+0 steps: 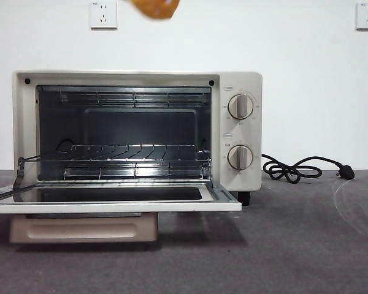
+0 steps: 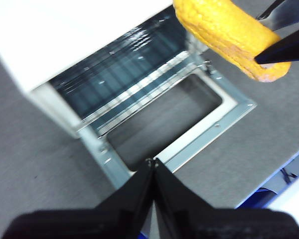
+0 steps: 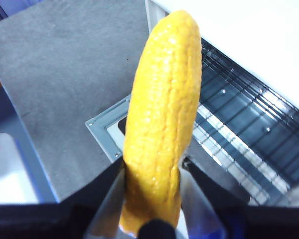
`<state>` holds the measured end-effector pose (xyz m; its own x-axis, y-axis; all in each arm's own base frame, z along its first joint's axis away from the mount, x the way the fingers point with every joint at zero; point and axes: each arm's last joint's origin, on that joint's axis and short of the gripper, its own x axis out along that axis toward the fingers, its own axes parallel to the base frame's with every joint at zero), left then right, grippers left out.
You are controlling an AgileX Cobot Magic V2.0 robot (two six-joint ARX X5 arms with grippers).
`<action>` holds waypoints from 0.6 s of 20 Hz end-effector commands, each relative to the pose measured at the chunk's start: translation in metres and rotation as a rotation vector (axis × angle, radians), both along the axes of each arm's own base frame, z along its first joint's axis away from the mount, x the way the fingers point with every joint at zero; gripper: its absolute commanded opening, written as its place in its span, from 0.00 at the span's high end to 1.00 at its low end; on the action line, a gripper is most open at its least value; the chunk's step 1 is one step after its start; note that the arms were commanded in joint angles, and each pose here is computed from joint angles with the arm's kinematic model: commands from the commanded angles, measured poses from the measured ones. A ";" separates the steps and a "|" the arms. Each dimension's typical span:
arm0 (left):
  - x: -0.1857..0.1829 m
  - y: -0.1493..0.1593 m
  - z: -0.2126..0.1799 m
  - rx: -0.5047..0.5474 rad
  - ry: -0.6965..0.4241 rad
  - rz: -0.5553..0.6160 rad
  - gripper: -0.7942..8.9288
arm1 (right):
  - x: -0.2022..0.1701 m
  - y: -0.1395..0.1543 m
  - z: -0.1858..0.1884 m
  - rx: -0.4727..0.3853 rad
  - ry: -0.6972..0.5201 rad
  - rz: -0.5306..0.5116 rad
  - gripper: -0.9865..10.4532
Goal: Take the corn from the table,put the corn in the oven
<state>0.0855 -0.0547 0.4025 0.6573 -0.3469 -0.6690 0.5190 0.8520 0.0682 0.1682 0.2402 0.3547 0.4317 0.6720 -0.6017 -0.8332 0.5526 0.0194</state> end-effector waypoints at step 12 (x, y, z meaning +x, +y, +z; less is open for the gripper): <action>-0.056 0.042 -0.077 -0.111 -0.031 0.207 0.93 | 0.023 0.055 -0.043 -0.208 -0.322 0.126 0.92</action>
<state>0.0304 -0.0141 0.3242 0.7251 -0.2712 -0.6330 0.3600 0.9329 0.0127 0.1912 0.2920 0.3150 0.5450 0.6106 -0.5746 -0.8345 0.4617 -0.3008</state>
